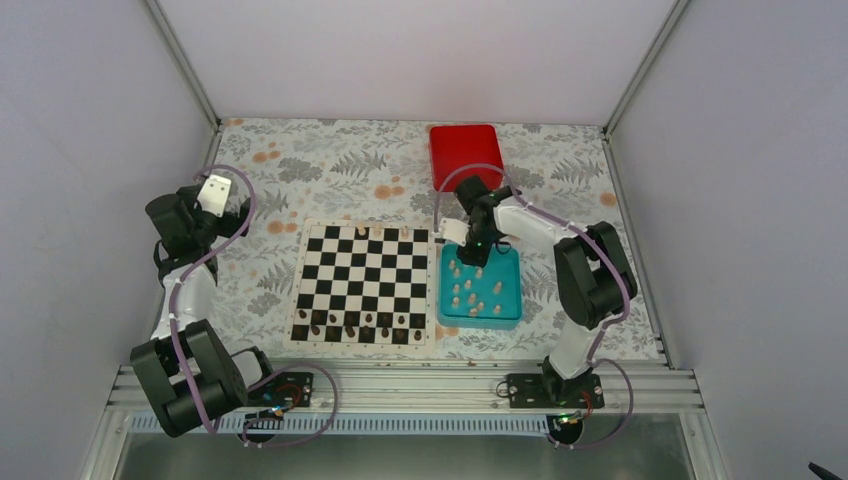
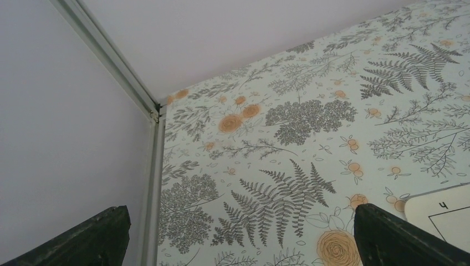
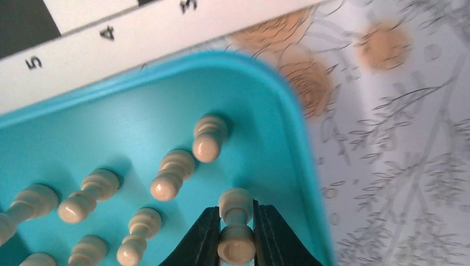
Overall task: Set up the chess pieces on the board
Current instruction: Pick up the chess piece from the storage box, then place the chess piece on the chessboard.
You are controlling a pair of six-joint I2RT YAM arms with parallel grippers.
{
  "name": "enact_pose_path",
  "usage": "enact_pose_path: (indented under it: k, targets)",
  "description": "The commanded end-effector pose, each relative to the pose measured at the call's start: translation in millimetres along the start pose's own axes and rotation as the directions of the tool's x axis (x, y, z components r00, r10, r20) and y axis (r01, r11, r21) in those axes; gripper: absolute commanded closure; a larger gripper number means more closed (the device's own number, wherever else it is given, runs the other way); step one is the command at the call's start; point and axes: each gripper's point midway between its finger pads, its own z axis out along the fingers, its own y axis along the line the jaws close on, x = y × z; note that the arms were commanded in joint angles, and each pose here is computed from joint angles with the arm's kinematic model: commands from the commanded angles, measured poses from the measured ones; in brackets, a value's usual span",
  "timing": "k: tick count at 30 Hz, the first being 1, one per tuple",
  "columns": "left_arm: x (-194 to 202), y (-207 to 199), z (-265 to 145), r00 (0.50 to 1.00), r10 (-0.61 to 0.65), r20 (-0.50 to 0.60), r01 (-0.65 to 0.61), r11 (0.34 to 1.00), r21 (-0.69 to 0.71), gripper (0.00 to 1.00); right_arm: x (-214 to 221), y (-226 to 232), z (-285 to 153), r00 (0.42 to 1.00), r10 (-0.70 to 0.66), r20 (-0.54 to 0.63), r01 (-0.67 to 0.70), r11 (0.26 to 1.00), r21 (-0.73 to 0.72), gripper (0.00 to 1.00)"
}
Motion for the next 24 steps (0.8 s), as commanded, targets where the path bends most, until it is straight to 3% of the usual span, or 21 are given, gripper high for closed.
enact_pose_path:
  k: [1, 6, 10, 24]
  targets:
    - [0.3, 3.9, -1.7, 1.0, 0.025, 0.01, -0.025, 1.0, -0.01, 0.0, -18.5, -13.1, -38.3, 0.999, 0.003, 0.051, -0.005, 0.999, 0.044, 0.88]
    - [-2.3, 5.0, -3.2, 1.0, 0.022, 0.019, -0.022, 1.0, -0.005, 0.0, -45.5, -21.5, -85.1, 0.995, -0.031, 0.096, 0.022, 0.995, 0.096, 0.88]
    - [-4.5, 5.2, -2.4, 1.0, 0.013, 0.027, -0.013, 1.0, 0.0, 0.0, -73.8, -32.1, -98.1, 0.99, -0.069, 0.12, 0.053, 0.99, 0.131, 0.88]
    - [0.0, 10.7, -0.9, 1.0, 0.017, 0.019, -0.017, 1.0, -0.009, 0.0, -134.7, -47.5, -27.8, 0.986, -0.123, 0.111, 0.118, 0.991, 0.059, 0.86]
